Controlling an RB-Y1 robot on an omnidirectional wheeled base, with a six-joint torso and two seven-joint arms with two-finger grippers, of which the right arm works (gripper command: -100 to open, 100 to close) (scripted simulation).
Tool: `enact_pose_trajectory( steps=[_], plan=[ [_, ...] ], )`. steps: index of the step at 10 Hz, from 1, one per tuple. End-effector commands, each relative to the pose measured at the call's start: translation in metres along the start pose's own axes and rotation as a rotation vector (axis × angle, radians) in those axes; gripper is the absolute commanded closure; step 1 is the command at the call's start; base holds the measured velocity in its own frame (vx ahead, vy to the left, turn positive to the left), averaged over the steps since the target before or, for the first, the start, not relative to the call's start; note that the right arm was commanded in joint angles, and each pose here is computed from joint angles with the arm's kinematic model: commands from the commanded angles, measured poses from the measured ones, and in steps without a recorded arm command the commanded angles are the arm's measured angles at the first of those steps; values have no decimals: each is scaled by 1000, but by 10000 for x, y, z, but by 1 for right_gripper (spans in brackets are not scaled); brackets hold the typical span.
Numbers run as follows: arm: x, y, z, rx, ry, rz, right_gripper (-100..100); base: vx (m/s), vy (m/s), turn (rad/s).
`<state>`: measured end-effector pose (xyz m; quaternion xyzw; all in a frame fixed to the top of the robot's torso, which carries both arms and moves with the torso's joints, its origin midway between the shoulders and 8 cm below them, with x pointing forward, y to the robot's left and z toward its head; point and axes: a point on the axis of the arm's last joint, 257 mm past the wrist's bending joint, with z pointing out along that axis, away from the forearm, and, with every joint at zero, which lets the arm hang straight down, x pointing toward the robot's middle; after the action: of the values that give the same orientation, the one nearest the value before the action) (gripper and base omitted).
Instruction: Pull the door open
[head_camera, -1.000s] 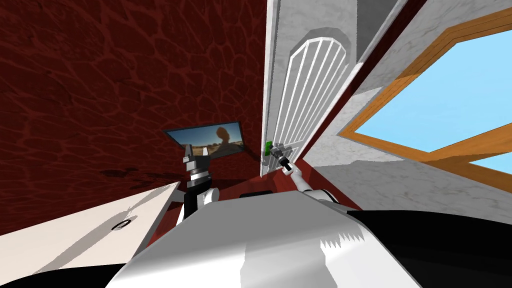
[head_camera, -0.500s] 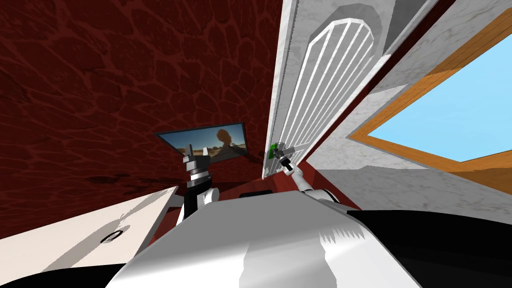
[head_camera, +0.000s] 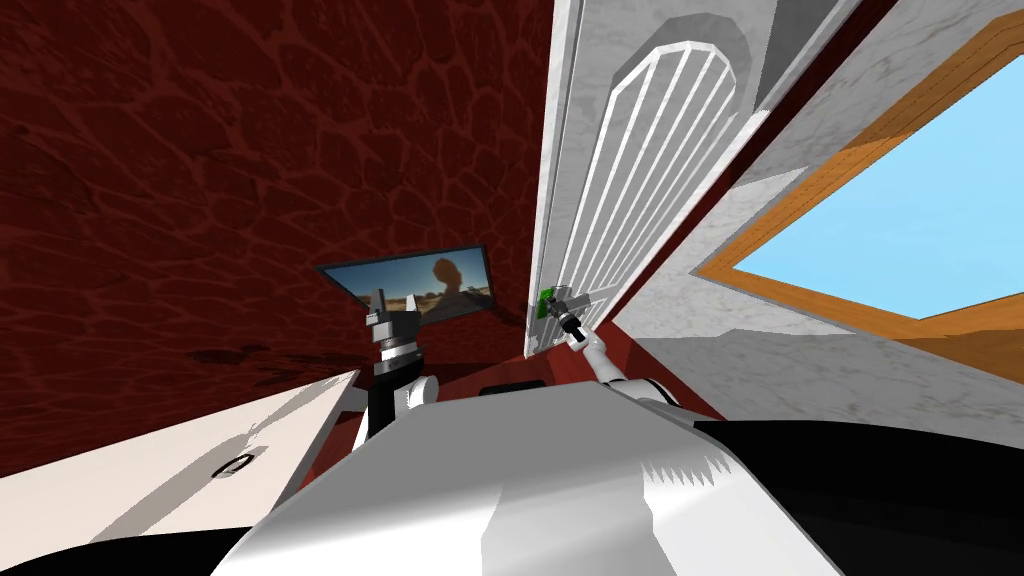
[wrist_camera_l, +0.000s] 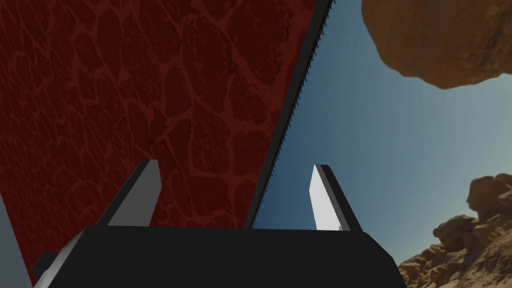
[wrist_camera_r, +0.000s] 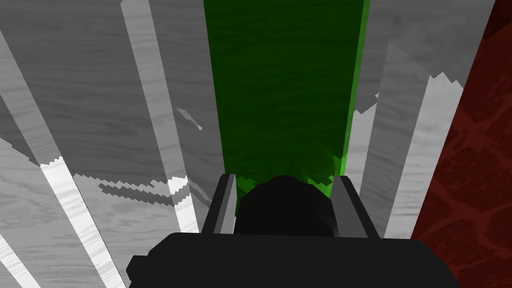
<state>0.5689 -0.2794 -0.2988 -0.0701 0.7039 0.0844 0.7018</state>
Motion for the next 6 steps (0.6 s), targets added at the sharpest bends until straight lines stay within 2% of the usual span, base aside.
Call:
enact_pose_trajectory(
  steps=[1, 6],
  plan=[
    [-17, -26, 0, 9, -7, 49, 100, -25, -32, 92],
    [-61, -97, -3, 31, -26, 178, 100, -43, -44, 88]
  ],
)
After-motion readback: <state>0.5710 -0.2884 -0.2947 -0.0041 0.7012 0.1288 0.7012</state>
